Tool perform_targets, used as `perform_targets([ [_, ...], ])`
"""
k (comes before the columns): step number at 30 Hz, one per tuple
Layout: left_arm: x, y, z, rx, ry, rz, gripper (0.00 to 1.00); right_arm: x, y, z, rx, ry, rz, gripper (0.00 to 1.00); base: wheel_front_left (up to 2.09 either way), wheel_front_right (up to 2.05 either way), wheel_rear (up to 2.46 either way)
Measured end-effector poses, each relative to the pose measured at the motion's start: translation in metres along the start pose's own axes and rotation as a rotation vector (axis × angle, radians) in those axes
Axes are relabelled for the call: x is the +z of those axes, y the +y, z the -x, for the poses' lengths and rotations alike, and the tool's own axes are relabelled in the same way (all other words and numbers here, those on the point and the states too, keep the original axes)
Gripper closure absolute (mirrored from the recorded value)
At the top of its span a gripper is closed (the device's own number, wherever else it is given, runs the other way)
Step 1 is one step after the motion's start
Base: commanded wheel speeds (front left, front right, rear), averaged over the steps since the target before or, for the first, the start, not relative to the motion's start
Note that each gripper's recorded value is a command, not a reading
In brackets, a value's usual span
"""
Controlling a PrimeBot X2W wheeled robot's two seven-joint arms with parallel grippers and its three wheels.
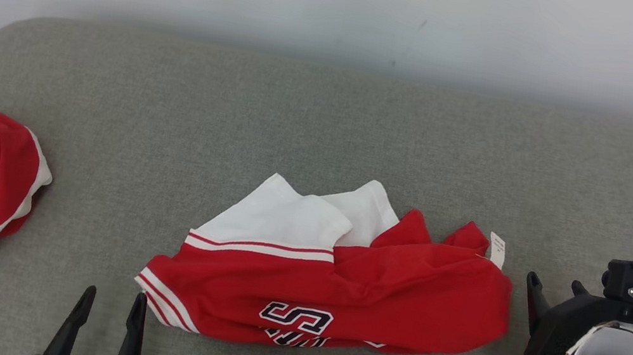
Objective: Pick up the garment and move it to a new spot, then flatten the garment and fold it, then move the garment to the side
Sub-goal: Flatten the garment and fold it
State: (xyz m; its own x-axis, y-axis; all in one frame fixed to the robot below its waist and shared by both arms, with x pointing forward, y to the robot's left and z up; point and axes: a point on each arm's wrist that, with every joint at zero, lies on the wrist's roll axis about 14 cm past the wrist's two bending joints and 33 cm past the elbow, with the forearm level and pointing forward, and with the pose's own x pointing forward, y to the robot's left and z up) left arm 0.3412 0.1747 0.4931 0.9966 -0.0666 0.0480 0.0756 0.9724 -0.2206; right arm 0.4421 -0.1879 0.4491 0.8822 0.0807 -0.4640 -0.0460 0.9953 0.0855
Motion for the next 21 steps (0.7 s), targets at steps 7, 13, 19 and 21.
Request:
perform_targets([
  [7,-0.007,0.013,-0.005,0.046,0.021,0.003,0.00,-0.031,0.014,-0.030,0.035,0.178,0.076,0.00,0.00,0.00,0.00],
  [13,-0.012,0.025,-0.003,0.089,0.040,-0.001,0.00,-0.056,0.029,-0.043,0.082,0.289,0.123,0.00,0.00,0.00,0.00],
  [19,-0.013,0.028,-0.003,0.102,0.041,0.003,0.00,-0.053,0.036,-0.043,0.105,0.271,0.135,1.00,0.00,0.00,0.00],
  [21,-0.012,0.027,-0.003,0.100,0.039,0.003,0.00,-0.045,0.036,-0.040,0.106,0.230,0.135,1.00,0.00,0.00,0.00],
])
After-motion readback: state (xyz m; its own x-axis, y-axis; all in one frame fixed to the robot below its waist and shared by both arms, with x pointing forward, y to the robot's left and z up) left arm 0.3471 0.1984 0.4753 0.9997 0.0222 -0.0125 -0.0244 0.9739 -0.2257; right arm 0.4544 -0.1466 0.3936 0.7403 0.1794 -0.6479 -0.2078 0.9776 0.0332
